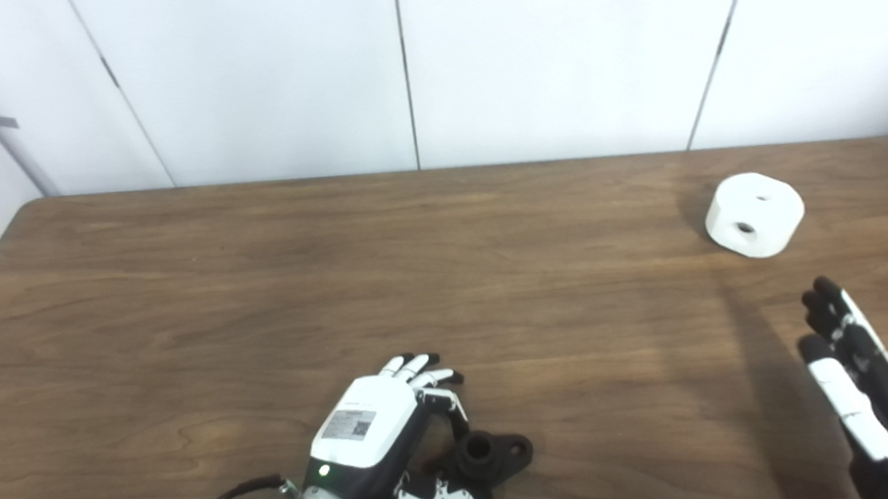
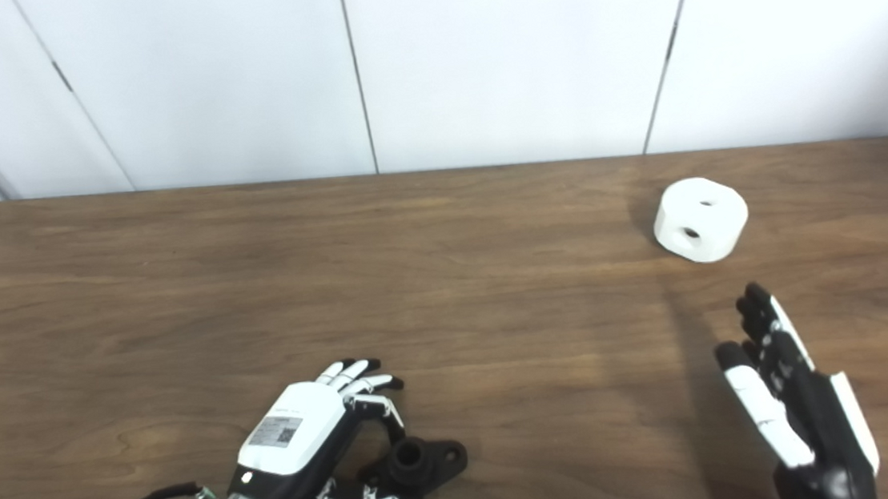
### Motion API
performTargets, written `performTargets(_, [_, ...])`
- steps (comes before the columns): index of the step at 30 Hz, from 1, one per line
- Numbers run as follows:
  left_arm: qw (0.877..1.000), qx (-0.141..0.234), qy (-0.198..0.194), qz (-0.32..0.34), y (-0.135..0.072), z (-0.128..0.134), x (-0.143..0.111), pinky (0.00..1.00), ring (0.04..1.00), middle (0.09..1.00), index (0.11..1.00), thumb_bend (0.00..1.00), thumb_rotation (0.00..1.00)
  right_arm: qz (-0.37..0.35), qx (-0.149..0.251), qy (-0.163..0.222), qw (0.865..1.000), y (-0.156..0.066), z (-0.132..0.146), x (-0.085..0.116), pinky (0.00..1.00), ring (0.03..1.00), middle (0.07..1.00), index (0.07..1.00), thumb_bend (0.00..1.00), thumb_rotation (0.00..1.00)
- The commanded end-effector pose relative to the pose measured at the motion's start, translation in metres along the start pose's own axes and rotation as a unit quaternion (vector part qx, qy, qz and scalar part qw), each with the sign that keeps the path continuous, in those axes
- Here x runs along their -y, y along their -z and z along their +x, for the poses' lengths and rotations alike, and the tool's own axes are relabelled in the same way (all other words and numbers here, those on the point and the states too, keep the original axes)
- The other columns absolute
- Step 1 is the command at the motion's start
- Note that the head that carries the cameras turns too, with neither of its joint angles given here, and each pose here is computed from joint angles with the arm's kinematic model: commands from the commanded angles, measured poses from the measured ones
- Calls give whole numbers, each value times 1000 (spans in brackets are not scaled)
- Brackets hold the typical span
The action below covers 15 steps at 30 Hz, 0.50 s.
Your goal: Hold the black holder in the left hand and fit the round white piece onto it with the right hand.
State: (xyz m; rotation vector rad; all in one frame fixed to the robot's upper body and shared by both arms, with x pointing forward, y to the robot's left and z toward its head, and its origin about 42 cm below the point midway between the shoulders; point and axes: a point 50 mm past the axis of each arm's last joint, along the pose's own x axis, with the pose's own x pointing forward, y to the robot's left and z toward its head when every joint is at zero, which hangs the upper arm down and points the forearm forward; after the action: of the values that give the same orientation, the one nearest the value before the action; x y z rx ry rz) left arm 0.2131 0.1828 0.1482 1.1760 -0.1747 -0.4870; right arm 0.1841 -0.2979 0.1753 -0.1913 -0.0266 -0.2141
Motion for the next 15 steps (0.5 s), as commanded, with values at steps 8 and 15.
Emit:
performTargets(8, [999, -16, 45, 6, 15, -5, 17, 956, 943, 858, 491, 514, 59, -124, 73, 51, 988, -35, 51, 24, 1000, 999, 957, 949, 751, 301])
performTargets(15, [999, -17, 46, 4, 15, -4, 21, 950, 940, 855, 491, 513, 60, -228, 63, 52, 970, -48, 90, 39, 986, 980, 962, 923, 796, 343])
